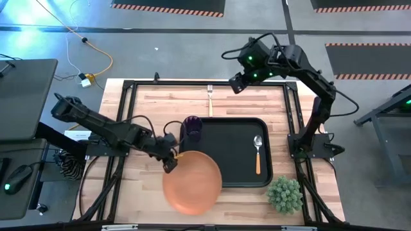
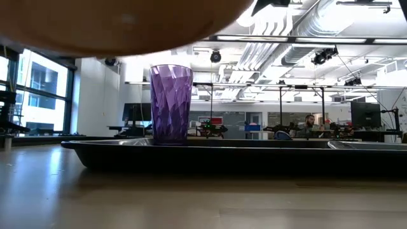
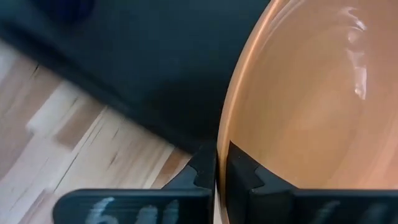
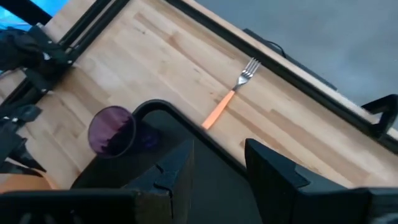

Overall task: Pick and place plate/cup/fork/spoon on tray
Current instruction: Put the orange plate on the black serving tray to the left of the orange spoon

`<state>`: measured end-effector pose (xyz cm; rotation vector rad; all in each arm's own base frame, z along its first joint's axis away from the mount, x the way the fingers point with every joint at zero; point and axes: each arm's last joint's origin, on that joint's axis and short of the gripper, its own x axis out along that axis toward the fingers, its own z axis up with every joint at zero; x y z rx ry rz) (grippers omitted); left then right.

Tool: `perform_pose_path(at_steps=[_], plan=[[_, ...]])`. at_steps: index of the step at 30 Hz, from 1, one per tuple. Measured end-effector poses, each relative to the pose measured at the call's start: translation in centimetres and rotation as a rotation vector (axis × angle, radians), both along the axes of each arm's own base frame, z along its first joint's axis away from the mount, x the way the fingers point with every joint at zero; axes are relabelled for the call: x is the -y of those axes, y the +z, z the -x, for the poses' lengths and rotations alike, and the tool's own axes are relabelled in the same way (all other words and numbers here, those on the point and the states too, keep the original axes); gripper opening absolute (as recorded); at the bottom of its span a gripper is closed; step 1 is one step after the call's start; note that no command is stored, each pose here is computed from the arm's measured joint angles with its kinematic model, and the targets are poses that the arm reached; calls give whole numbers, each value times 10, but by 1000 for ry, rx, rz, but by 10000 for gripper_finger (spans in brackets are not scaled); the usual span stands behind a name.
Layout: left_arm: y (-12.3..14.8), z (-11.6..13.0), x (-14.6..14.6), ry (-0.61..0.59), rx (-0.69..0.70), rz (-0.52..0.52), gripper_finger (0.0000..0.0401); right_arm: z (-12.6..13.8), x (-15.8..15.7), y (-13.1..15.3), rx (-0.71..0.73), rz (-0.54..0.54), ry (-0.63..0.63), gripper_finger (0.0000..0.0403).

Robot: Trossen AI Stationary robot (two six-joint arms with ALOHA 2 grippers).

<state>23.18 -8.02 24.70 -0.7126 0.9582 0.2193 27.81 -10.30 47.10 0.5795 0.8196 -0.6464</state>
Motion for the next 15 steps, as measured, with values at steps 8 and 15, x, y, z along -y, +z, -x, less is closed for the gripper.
perform_pose_path(at_steps=[8, 15], plan=[[10, -26, -10, 6, 145, -14, 1, -5, -14, 0, 13, 13, -56, 135], [20, -58, -18, -46, 171, -132, 1, -9, -19, 3, 45, 37, -63, 135]])
